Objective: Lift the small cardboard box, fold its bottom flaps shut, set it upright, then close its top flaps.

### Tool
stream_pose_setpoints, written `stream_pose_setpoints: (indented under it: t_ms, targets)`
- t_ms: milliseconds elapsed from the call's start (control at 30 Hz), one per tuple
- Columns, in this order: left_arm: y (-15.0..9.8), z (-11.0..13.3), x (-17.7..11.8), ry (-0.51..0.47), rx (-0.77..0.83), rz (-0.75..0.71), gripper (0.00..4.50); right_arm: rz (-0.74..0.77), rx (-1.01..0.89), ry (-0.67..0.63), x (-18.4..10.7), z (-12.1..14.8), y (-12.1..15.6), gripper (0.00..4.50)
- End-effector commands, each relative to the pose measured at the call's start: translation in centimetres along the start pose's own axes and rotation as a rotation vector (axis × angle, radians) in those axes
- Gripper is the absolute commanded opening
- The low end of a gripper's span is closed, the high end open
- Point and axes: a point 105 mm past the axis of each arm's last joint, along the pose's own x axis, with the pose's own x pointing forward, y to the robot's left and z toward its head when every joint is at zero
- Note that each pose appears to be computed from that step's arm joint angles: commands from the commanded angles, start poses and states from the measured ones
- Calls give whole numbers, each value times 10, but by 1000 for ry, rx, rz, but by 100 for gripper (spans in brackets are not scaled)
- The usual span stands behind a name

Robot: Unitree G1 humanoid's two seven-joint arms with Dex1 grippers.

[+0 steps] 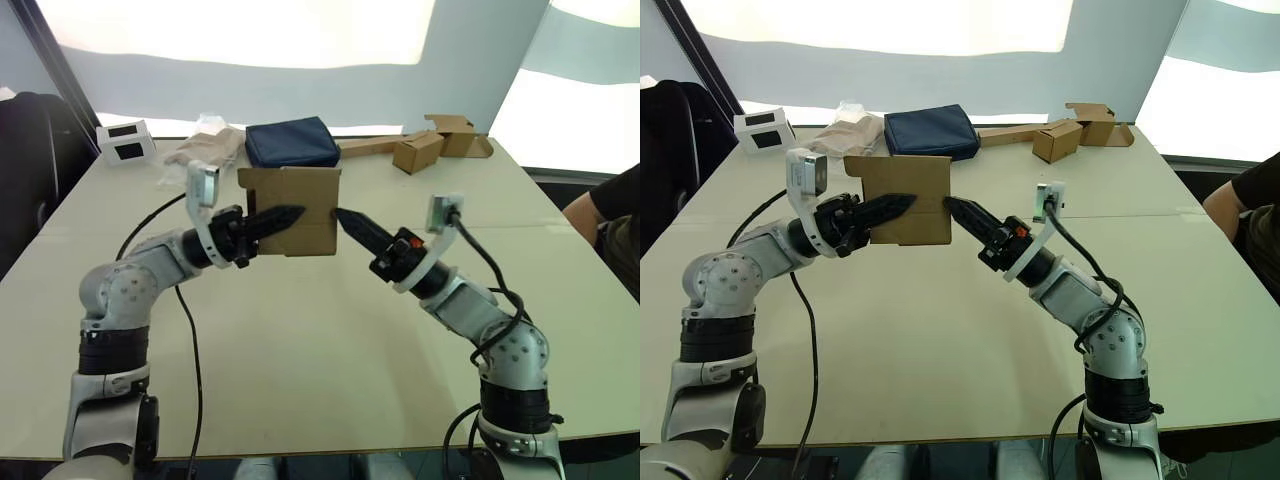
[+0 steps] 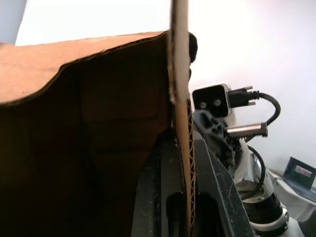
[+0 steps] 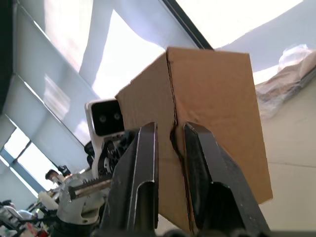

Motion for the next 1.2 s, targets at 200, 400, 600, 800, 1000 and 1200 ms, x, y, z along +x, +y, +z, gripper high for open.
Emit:
stream_pose_setpoints:
  t_ms: [200, 400, 600, 800, 1000, 1200]
  targets:
    - [-8, 12, 3, -21, 49, -19, 0, 1, 37, -78, -12, 16, 2, 83]
    - [-9, 15, 3, -30, 53, -24, 0, -77, 41, -64, -9, 3, -16, 2]
    - [-10, 14, 6, -33, 51, -32, 0, -24, 46, 37, 5, -20, -7, 2]
    - [-11, 8, 10, -25, 34, -47, 0, 35, -1, 121, 16, -38, 8, 2]
    - [-12, 5, 13, -16, 28, -60, 0, 27, -44, 134, 14, -36, 8, 2]
    - [-11, 5, 11, 37, 83, -40, 0, -48, -101, 59, -8, -2, -2, 2]
